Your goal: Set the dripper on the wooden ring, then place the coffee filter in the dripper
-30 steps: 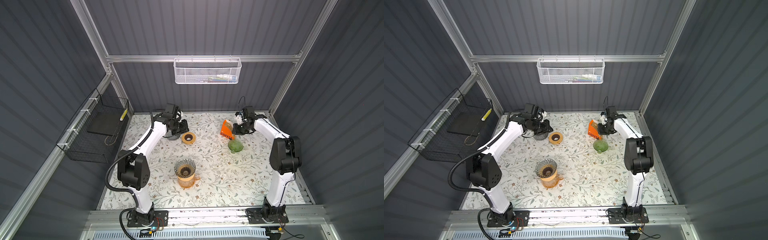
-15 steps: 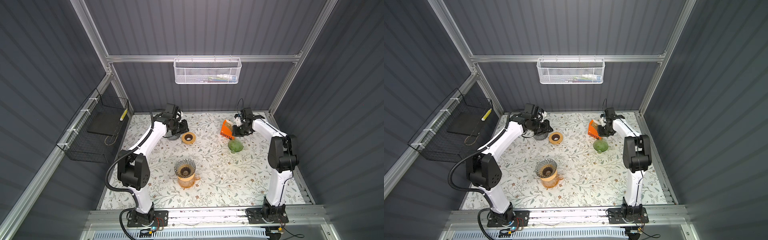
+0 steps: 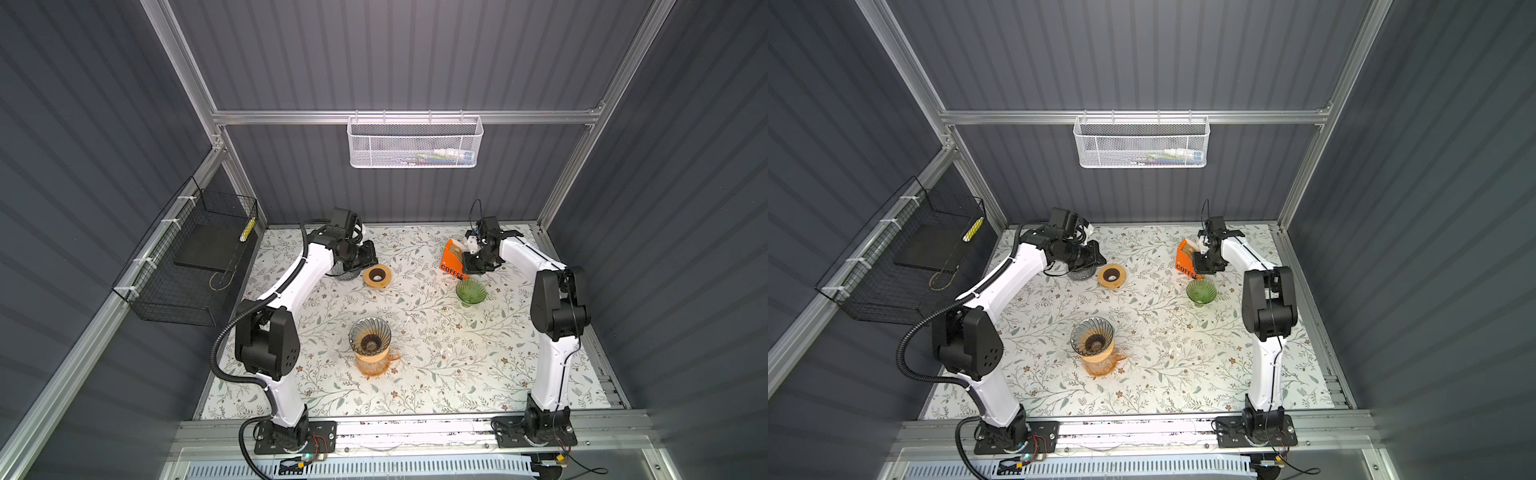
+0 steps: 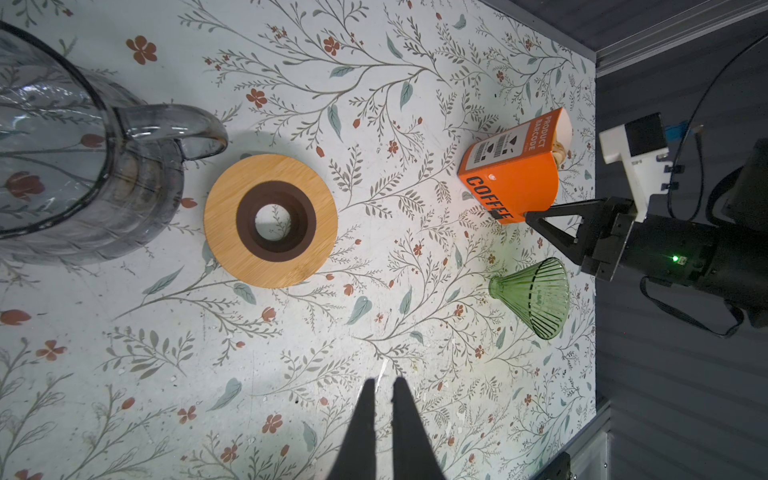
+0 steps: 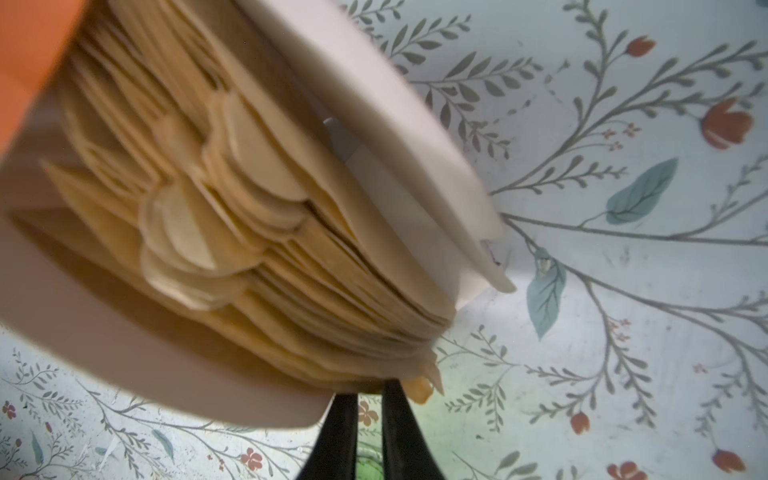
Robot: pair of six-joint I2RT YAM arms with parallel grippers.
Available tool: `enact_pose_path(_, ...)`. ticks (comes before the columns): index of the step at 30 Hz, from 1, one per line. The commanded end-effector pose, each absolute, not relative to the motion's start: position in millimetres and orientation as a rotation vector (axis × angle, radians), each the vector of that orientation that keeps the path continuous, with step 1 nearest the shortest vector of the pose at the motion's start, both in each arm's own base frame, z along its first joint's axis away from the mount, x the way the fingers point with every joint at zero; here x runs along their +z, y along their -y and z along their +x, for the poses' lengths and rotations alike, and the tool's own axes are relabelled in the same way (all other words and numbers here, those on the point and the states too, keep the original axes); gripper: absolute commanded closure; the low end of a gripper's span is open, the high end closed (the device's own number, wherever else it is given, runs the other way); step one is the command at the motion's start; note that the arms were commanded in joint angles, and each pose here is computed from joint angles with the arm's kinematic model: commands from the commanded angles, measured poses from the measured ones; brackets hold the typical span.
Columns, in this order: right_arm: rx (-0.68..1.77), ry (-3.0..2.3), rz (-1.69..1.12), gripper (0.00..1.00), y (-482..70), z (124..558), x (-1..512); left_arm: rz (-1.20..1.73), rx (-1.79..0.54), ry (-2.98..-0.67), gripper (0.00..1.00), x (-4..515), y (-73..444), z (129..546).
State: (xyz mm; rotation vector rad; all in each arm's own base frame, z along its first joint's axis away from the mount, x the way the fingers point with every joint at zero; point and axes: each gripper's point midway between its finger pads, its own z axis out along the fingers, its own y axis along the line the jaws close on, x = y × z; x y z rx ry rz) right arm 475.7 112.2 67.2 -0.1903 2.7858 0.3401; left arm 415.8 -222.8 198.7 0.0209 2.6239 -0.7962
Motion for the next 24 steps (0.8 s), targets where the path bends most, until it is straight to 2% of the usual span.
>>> enact_pose_path(1,0.314,-2.785,-0.216,0.84,-113.1,477.9,70.1,0.061,-0.796,-2.611,0.88,207.2,223.2,408.8)
enact_pose_path(7,0.299,-2.784,-0.22,0.9,-113.7,479.3,70.8,0.065,-0.796,-2.612,0.88,206.9,223.5,408.3)
enact_pose_path(12,0.286,-2.782,-0.222,1.0,-113.9,479.8,71.8,0.066,-0.796,-2.613,0.88,206.7,223.0,408.1)
enact_pose_path(24,0.224,-2.766,-0.236,1.0,-108.5,470.8,88.5,0.079,-0.808,-2.612,0.88,206.4,225.4,408.1)
